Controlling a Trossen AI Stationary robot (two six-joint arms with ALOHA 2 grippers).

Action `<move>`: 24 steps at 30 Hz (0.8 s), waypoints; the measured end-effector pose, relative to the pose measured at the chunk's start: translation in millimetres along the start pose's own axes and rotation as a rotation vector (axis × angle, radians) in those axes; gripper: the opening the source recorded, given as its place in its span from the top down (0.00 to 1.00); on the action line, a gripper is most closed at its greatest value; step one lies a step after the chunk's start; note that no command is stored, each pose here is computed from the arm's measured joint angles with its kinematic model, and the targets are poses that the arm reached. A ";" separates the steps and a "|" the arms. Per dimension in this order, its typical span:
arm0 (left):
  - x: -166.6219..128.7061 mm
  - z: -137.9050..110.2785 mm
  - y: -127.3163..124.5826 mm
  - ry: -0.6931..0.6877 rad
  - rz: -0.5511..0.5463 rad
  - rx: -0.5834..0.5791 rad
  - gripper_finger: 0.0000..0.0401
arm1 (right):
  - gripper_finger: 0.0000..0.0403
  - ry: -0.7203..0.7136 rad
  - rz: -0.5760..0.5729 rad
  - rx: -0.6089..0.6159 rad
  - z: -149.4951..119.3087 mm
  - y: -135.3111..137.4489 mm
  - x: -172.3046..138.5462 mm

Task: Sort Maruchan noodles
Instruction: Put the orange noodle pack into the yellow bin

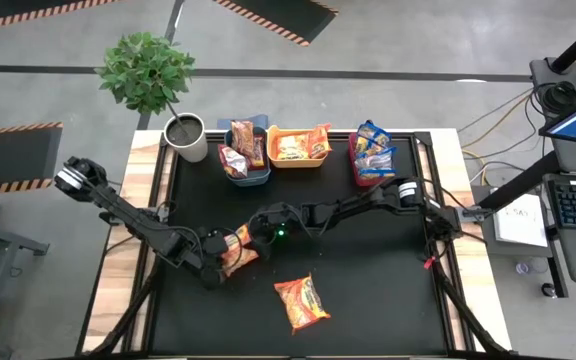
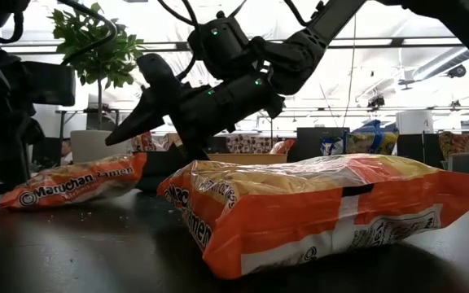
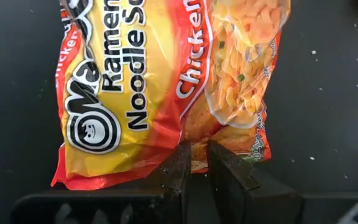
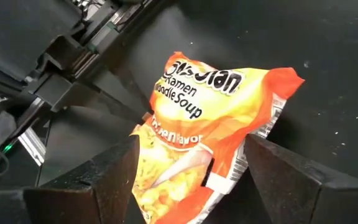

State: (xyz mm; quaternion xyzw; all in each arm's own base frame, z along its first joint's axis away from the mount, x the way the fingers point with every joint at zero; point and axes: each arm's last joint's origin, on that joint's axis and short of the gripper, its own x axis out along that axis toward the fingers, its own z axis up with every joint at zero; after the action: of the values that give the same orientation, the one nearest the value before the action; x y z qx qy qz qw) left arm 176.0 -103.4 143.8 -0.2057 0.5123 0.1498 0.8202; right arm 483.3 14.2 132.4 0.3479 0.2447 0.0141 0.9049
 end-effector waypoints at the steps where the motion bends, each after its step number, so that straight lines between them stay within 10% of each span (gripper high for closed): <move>1: 0.0 0.0 0.1 -0.006 0.004 0.001 0.91 | 0.30 0.001 -0.003 0.000 -0.3 -0.2 0.1; 24: 2.8 -0.2 2.1 -0.068 0.018 -0.028 0.91 | 0.36 -0.066 0.035 -0.004 -11.3 -7.6 14.6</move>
State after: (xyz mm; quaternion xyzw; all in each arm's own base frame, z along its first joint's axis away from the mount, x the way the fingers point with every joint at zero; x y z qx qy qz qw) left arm 176.0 -101.5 140.8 -0.2075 0.4840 0.1712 0.8327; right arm 490.0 18.3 114.0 0.3505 0.2082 0.0191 0.9129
